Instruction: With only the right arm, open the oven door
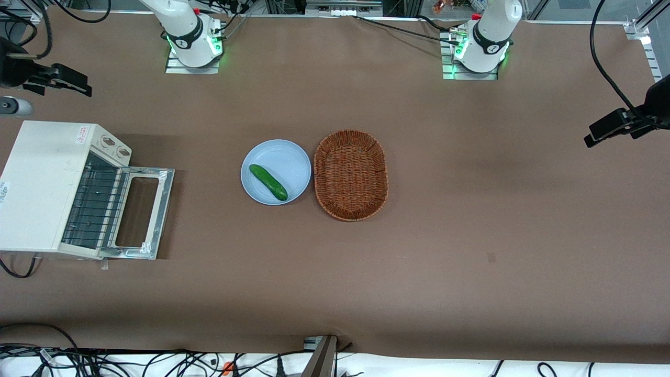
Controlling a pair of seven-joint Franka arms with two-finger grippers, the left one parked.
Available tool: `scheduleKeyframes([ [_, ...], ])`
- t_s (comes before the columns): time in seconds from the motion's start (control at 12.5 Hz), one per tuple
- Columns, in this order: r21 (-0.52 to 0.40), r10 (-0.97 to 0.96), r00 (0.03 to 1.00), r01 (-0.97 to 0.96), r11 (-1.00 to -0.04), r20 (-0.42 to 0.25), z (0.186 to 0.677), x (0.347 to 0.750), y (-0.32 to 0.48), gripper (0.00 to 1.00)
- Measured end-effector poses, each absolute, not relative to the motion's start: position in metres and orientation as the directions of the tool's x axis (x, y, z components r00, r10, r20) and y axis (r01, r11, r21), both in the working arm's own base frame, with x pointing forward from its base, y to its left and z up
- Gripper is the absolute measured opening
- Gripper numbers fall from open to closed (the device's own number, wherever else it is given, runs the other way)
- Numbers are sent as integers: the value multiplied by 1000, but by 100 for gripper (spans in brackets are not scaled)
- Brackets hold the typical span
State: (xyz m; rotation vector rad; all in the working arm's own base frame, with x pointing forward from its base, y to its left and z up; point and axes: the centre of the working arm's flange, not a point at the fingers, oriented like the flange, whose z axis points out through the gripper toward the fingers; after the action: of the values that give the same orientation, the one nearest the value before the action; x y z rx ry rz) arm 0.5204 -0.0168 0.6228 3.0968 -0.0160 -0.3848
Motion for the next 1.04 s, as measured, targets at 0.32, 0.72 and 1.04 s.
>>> scheduleKeyframes([
  [0.32, 14, -12, 973, -9, -1000, -229, 635, 511, -24, 100],
  [0.72, 14, -11, 976, -9, -1000, -217, 640, 509, -24, 100],
  [1.04, 14, -9, 975, -6, -1000, -221, 638, 511, -23, 100],
])
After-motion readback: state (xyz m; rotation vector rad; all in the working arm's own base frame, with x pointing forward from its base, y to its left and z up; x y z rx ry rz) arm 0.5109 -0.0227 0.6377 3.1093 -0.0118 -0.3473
